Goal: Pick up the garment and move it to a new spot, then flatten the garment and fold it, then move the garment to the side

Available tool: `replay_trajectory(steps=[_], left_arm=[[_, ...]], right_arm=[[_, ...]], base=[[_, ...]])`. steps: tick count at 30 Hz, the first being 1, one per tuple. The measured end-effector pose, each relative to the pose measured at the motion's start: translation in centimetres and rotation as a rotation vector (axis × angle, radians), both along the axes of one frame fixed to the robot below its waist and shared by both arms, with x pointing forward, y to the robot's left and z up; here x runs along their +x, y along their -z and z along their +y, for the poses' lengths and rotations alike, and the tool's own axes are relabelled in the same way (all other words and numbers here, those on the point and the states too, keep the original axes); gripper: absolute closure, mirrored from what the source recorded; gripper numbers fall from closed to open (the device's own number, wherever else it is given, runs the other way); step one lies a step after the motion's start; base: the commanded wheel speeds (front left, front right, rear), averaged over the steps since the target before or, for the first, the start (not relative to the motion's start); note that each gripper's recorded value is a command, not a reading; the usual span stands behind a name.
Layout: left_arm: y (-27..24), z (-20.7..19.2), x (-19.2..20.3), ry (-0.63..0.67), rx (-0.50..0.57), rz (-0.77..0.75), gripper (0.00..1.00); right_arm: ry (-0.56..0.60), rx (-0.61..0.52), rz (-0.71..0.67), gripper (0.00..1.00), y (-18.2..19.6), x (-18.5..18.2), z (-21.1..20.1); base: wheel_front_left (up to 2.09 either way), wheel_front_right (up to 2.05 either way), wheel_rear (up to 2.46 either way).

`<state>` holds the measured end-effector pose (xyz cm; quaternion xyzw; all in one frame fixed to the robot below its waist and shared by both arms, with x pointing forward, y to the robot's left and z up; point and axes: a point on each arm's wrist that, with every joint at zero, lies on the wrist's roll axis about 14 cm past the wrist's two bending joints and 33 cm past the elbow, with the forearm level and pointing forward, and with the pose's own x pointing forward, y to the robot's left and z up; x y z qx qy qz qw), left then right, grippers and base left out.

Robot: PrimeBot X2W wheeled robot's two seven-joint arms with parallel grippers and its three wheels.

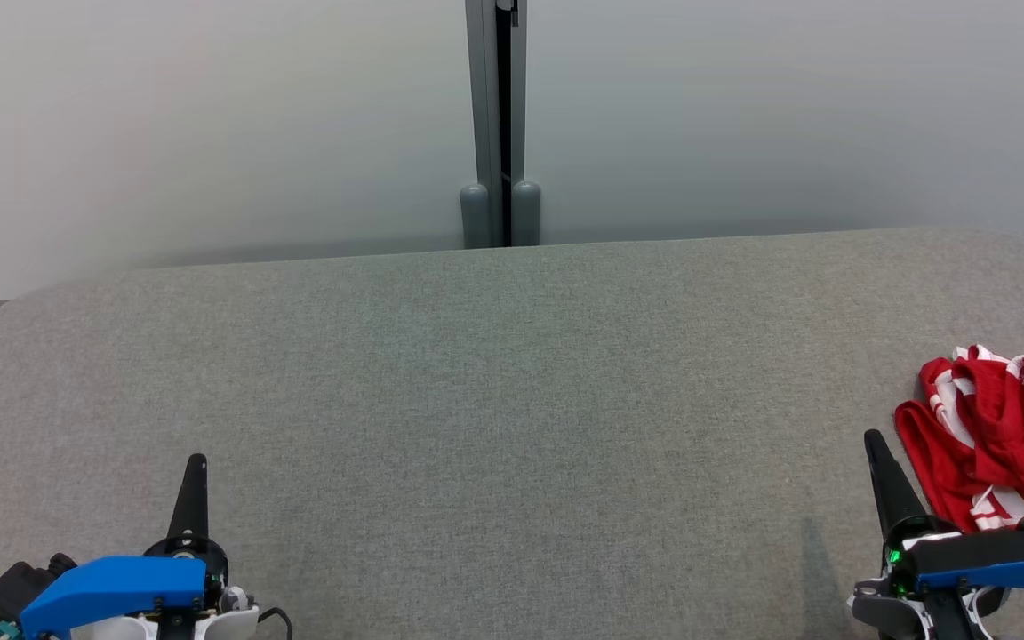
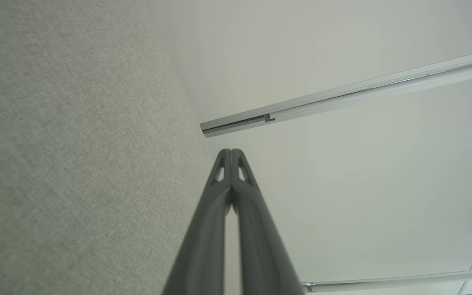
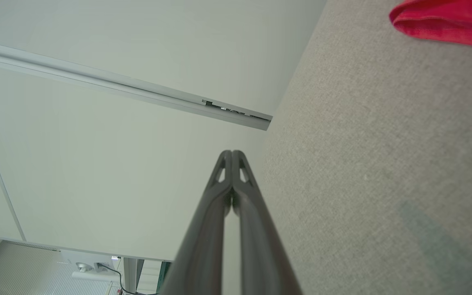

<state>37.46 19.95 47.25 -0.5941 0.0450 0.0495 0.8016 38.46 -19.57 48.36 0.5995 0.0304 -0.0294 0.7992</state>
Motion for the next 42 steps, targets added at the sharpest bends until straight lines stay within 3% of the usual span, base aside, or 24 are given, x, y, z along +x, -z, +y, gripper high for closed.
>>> replay_trajectory(steps=[42], left_arm=[[-3.1,0.0,1.3,0.004,-0.299,-0.123,1.00]], right_arm=[[0.003,0.289,-0.076,1.00,-2.1,0.3,-0.4]], base=[[0.00,0.00,0.00]])
